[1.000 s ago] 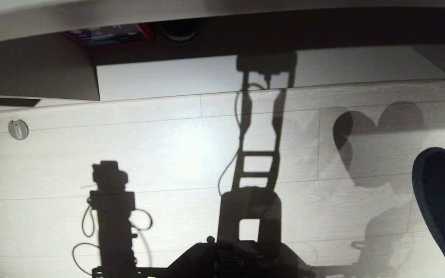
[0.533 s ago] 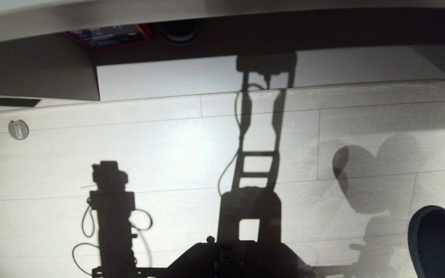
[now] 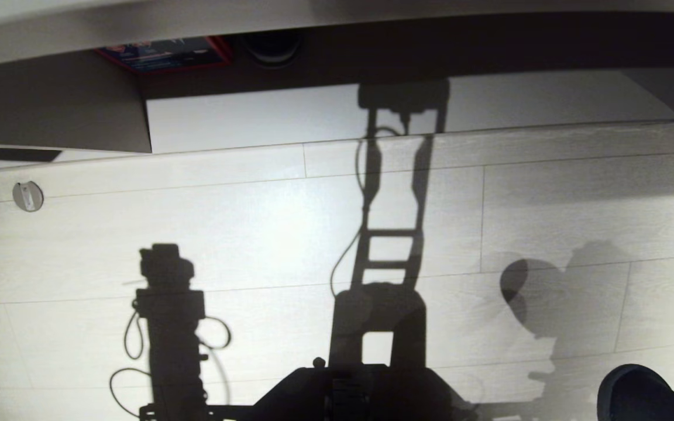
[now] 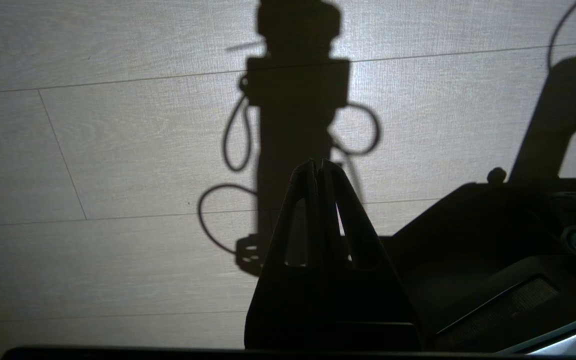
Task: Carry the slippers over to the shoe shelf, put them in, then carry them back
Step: Place the slippers on the floor
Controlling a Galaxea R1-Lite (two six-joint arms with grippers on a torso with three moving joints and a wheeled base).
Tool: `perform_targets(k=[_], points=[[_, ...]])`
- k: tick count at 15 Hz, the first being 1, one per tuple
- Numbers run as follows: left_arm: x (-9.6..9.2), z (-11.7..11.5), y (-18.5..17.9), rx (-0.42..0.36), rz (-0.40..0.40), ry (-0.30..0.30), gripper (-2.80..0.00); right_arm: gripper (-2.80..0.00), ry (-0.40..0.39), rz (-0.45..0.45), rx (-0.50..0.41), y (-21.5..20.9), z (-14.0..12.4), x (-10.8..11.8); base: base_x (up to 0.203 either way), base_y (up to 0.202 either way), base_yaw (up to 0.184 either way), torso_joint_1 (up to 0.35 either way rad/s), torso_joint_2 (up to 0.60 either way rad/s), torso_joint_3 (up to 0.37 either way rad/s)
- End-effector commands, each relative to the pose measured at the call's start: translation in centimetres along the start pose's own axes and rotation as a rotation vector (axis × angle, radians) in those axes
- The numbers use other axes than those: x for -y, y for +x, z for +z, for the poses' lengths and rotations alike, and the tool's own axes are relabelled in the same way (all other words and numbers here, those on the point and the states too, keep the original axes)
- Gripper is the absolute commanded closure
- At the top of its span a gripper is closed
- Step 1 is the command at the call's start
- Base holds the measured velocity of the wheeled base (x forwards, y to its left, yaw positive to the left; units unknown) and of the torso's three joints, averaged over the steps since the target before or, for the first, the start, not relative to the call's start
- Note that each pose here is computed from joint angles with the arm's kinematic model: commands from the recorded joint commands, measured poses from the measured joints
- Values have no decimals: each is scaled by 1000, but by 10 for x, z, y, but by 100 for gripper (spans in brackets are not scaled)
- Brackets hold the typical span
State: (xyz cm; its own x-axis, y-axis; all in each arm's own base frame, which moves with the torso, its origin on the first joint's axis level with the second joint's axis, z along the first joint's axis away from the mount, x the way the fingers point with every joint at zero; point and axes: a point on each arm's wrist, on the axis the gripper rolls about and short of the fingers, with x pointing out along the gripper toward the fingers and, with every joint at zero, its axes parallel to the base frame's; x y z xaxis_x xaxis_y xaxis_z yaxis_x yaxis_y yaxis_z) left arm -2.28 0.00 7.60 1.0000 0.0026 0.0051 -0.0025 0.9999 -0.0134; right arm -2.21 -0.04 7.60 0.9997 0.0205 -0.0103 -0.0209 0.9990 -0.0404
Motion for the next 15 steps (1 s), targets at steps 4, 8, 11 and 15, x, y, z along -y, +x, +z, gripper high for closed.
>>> perform_targets(k=[4, 8, 11, 15], points=[[0, 0, 0, -1, 1, 0, 0, 0, 11, -3, 3, -1, -1, 0, 0, 0, 0, 0, 0, 0], [0, 0, 0, -2, 1, 0, 0, 0, 36, -4, 6, -1, -1, 0, 0, 0, 0, 0, 0, 0], [0, 0, 0, 0, 1, 0, 0, 0, 36, -4, 6, -1, -1, 0, 0, 0, 0, 0, 0, 0], [0, 0, 0, -1, 1, 0, 0, 0, 36, -4, 6, -1, -1, 0, 0, 0, 0, 0, 0, 0]])
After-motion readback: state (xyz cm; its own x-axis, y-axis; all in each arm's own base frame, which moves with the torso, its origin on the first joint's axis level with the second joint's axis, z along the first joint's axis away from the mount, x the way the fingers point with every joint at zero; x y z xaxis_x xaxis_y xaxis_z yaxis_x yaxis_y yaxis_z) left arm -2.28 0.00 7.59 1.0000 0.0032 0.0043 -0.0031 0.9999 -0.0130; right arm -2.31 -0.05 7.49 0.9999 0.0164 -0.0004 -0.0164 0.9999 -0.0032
